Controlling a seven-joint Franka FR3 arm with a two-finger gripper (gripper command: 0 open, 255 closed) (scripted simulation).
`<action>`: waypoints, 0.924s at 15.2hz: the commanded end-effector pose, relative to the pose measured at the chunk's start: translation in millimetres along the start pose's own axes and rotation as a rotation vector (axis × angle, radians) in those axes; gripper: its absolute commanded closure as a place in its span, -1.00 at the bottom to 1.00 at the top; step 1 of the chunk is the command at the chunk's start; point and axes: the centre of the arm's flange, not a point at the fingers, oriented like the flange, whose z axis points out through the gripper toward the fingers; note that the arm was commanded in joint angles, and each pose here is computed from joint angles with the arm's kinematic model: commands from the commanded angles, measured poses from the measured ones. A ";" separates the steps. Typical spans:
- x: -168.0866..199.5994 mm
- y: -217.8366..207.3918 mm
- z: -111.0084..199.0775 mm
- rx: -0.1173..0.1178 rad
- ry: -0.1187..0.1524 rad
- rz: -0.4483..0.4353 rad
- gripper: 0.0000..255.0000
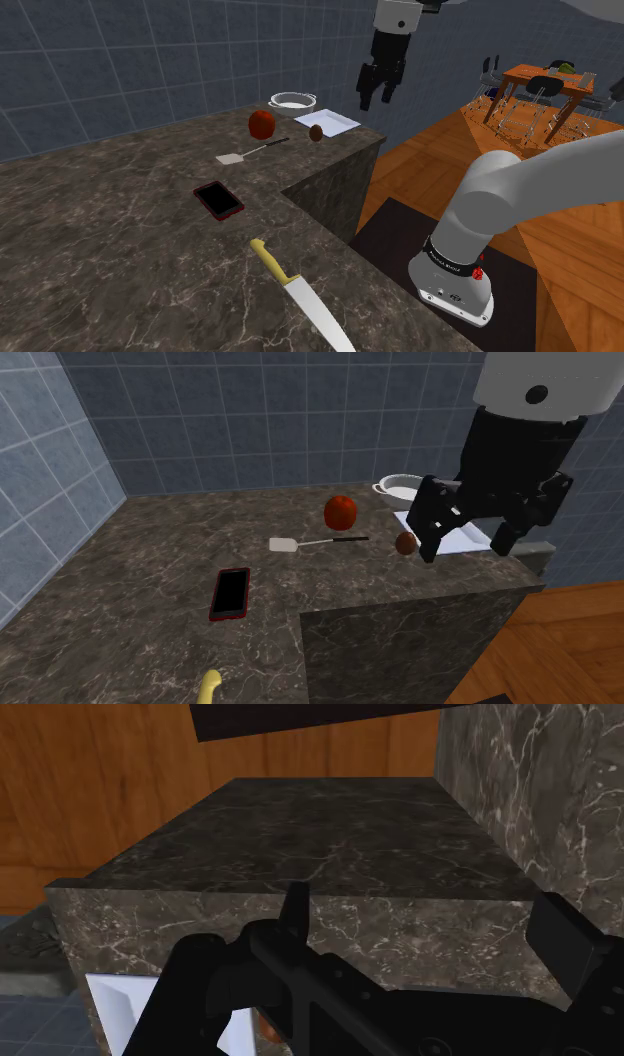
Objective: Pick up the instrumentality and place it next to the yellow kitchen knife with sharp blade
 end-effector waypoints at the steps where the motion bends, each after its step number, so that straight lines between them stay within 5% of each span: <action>1: 0.0 0.0 0.0 0.000 0.000 0.000 -1.00; 14: 100.4 -116.1 76.4 -0.019 0.009 0.574 -1.00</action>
